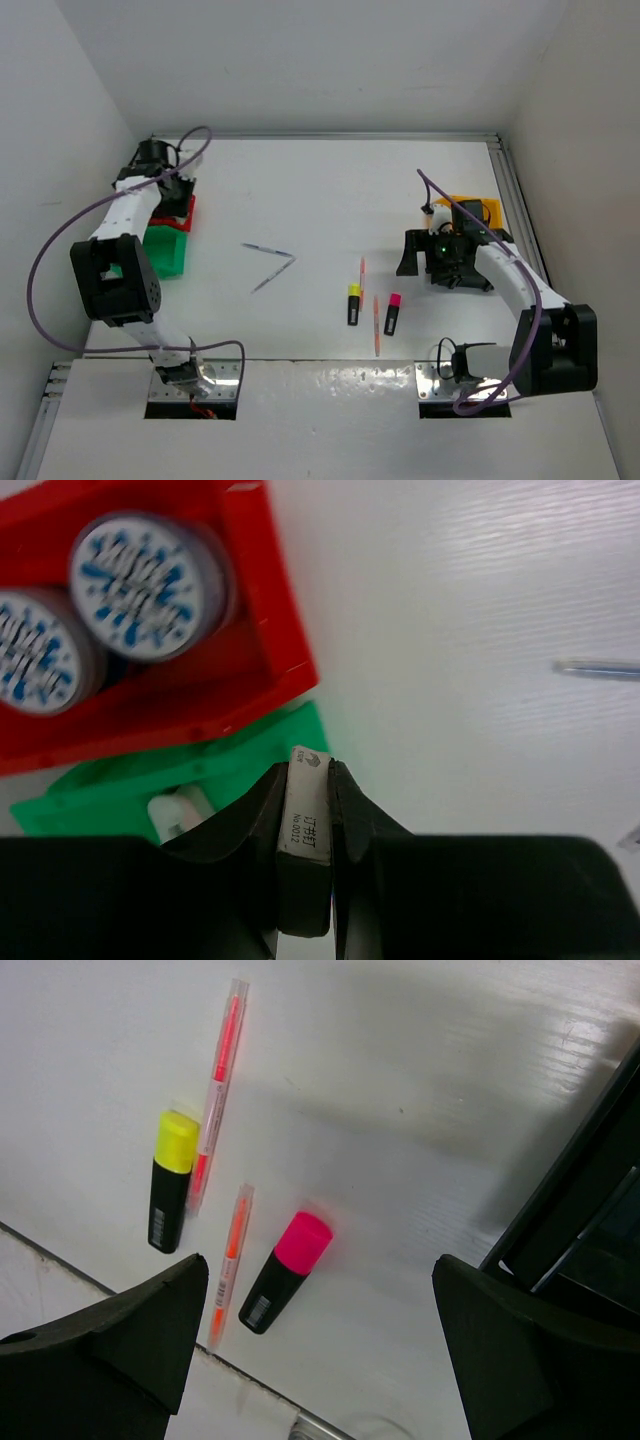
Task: Sort the stationery into containers
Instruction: Place the stationery in the storage box, then pick up the pen from the center of the board.
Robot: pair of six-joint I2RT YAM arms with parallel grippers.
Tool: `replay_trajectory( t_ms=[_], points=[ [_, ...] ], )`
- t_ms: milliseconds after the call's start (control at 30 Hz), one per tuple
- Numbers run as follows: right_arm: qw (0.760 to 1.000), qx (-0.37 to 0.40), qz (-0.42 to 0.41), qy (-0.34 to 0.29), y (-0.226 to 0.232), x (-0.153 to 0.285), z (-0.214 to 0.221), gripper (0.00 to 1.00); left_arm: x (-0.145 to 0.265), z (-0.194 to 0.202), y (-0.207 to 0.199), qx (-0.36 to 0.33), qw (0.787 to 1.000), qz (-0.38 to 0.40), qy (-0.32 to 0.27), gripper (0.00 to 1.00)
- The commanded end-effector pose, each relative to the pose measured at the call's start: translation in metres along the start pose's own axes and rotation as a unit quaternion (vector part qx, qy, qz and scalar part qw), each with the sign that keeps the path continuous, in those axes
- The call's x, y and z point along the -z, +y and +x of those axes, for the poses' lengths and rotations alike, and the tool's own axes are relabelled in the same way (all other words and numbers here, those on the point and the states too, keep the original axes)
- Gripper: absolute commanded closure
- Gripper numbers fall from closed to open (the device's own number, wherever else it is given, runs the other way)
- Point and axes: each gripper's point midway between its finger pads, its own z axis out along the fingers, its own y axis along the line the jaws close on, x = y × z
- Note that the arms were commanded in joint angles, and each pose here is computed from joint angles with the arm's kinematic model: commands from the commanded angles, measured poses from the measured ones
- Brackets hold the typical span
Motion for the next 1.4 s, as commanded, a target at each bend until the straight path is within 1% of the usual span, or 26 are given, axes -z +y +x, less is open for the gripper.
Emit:
replay_trajectory(
  t_ms=[0, 167, 267, 333, 400, 467, 500, 600, 633, 700, 767, 833, 867, 900, 933, 1000, 1033, 1067, 1100, 1133, 1233, 1267, 1300, 1333, 1367],
  points=[
    [0.999, 0.014, -0.01, -0.031, 0.006, 0.005, -0.025, 0.08, 0.013, 0.008, 0.038, 0.049, 0.998, -0.033, 0.014, 1.0],
    [1.0, 0.015, -0.011, -0.023, 0.007, 0.001, -0.021, 0.08, 0.007, 0.037, 0.071, 0.098, 0.993, -0.046, 0.045, 0.99],
    [1.0, 0.019, -0.008, -0.021, 0.006, 0.002, -0.021, 0.08, 0.001, 0.05, 0.084, 0.121, 0.99, -0.046, 0.055, 0.99],
    [1.0, 0.02, -0.005, -0.02, 0.005, 0.002, -0.021, 0.08, -0.003, 0.056, 0.088, 0.129, 0.989, -0.045, 0.06, 0.95],
    [1.0, 0.02, -0.004, -0.018, 0.005, 0.002, -0.021, 0.08, -0.006, 0.064, 0.095, 0.137, 0.987, -0.05, 0.069, 0.89],
    [1.0, 0.019, -0.004, -0.016, 0.004, 0.002, -0.02, 0.08, -0.007, 0.069, 0.1, 0.143, 0.986, -0.05, 0.073, 0.8],
    [1.0, 0.02, -0.004, -0.017, 0.004, 0.002, -0.019, 0.08, -0.006, 0.069, 0.102, 0.144, 0.986, -0.05, 0.072, 0.68],
    [1.0, 0.021, -0.004, -0.016, 0.004, 0.0, -0.018, 0.08, -0.002, 0.067, 0.107, 0.146, 0.986, -0.053, 0.065, 0.5],
    [1.0, 0.019, -0.004, -0.014, 0.004, 0.0, -0.018, 0.08, 0.0, 0.066, 0.109, 0.144, 0.986, -0.055, 0.062, 0.47],
    [1.0, 0.021, -0.003, -0.016, 0.005, 0.001, -0.019, 0.08, 0.006, 0.057, 0.112, 0.143, 0.987, -0.055, 0.045, 0.41],
    [1.0, 0.026, 0.002, -0.014, 0.004, 0.001, -0.019, 0.08, 0.016, 0.042, 0.113, 0.137, 0.989, -0.05, 0.018, 0.38],
    [0.999, 0.04, 0.021, -0.005, 0.0, 0.002, -0.017, 0.09, 0.025, 0.032, 0.109, 0.128, 0.991, -0.038, 0.0, 0.38],
    [0.998, 0.043, 0.035, -0.001, -0.003, 0.003, -0.016, 0.09, 0.037, 0.019, 0.106, 0.121, 0.992, -0.032, -0.026, 0.38],
    [0.997, 0.046, 0.066, 0.009, -0.011, 0.005, -0.013, 0.09, 0.043, 0.013, 0.104, 0.117, 0.992, -0.03, -0.038, 0.38],
    [0.996, 0.037, 0.085, 0.008, -0.014, 0.007, -0.011, 0.1, 0.057, 0.001, 0.1, 0.104, 0.992, -0.034, -0.063, 0.38],
    [0.992, 0.009, 0.129, 0.01, -0.026, 0.009, -0.005, 0.06, 0.067, -0.01, 0.094, 0.089, 0.991, -0.039, -0.092, 0.38],
    [0.991, 0.005, 0.136, 0.01, -0.027, 0.012, -0.003, 0.06, 0.082, -0.021, 0.086, 0.074, 0.989, -0.045, -0.117, 0.31],
    [0.99, -0.003, 0.142, 0.014, -0.028, 0.011, 0.002, 0.06, 0.08, -0.018, 0.079, 0.07, 0.989, -0.043, -0.12, 0.24],
    [0.989, -0.009, 0.145, 0.022, -0.027, 0.011, 0.007, 0.06, 0.086, -0.024, 0.078, 0.066, 0.987, -0.05, -0.138, 0.18],
    [0.988, -0.027, 0.148, 0.025, -0.027, 0.01, 0.01, 0.07, 0.094, -0.027, 0.067, 0.056, 0.986, -0.05, -0.151, 0.17],
    [0.989, -0.053, 0.128, 0.052, -0.017, 0.003, 0.028, 0.14, 0.106, -0.034, 0.05, 0.041, 0.982, -0.06, -0.176, 0.15],
    [0.989, -0.059, 0.122, 0.064, -0.014, 0.0, 0.038, 0.16, 0.108, -0.035, 0.047, 0.037, 0.981, -0.064, -0.18, 0.13],
    [0.989, -0.067, 0.118, 0.061, -0.012, -0.001, 0.039, 0.19, 0.11, -0.037, 0.046, 0.038, 0.979, -0.069, -0.187, 0.12],
    [0.989, -0.07, 0.115, 0.062, -0.01, -0.002, 0.041, 0.19, 0.111, -0.035, 0.042, 0.04, 0.979, -0.079, -0.186, 0.02],
    [0.989, -0.075, 0.111, 0.064, -0.009, -0.003, 0.041, 0.19, 0.111, -0.035, 0.041, 0.041, 0.977, -0.082, -0.19, 0.01]
  ],
)
